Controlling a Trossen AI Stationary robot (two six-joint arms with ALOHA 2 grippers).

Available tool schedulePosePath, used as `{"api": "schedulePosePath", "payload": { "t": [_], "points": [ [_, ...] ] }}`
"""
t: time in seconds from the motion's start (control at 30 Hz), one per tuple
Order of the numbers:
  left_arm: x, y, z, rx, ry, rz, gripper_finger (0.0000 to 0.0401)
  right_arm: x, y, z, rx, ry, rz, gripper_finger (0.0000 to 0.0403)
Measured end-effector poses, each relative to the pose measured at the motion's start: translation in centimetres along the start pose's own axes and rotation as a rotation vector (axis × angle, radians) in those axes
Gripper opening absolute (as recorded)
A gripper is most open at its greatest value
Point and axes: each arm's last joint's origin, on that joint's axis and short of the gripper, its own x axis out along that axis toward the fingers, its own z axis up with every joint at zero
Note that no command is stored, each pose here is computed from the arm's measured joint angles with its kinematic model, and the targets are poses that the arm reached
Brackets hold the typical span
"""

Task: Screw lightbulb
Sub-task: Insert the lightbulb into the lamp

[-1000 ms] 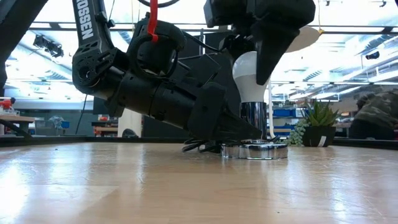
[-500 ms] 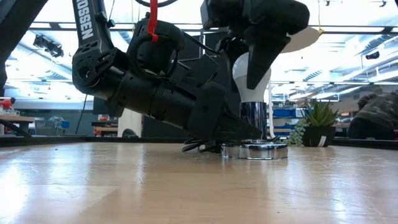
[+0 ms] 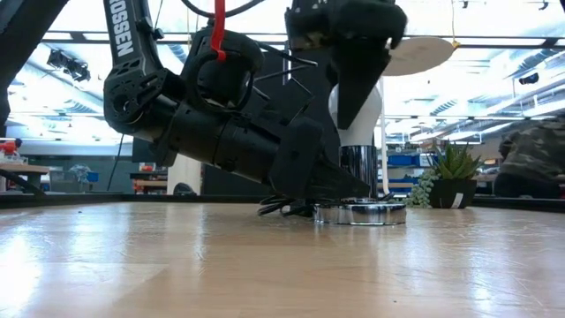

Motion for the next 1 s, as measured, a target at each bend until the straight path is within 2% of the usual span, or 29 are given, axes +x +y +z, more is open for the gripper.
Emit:
{"api": "schedulePosePath", "payload": {
  "t": [0.47, 0.63, 0.73, 1.0],
  "points": [
    [0.0, 0.0, 0.0, -0.04, -0.007, 0.016, 0.0195, 0.0, -0.3, -0.1, 0.597, 0.002, -0.034, 0.0282],
    [0.0, 0.0, 0.1, -0.04, -0.009, 0.017, 0.0195, 0.1, -0.7, -0.3, 0.73, 0.023, -0.054, 0.0282],
    [0.0, 0.0, 0.1, -0.04, -0.009, 0.023, 0.0195, 0.1, -1.2, -0.2, 0.749, 0.026, -0.058, 0.0282],
    [0.0, 0.1, 0.0, -0.032, -0.006, 0.029, 0.0195, 0.1, -1.4, 0.7, 0.573, -0.045, -0.014, 0.0312]
  ]
}}
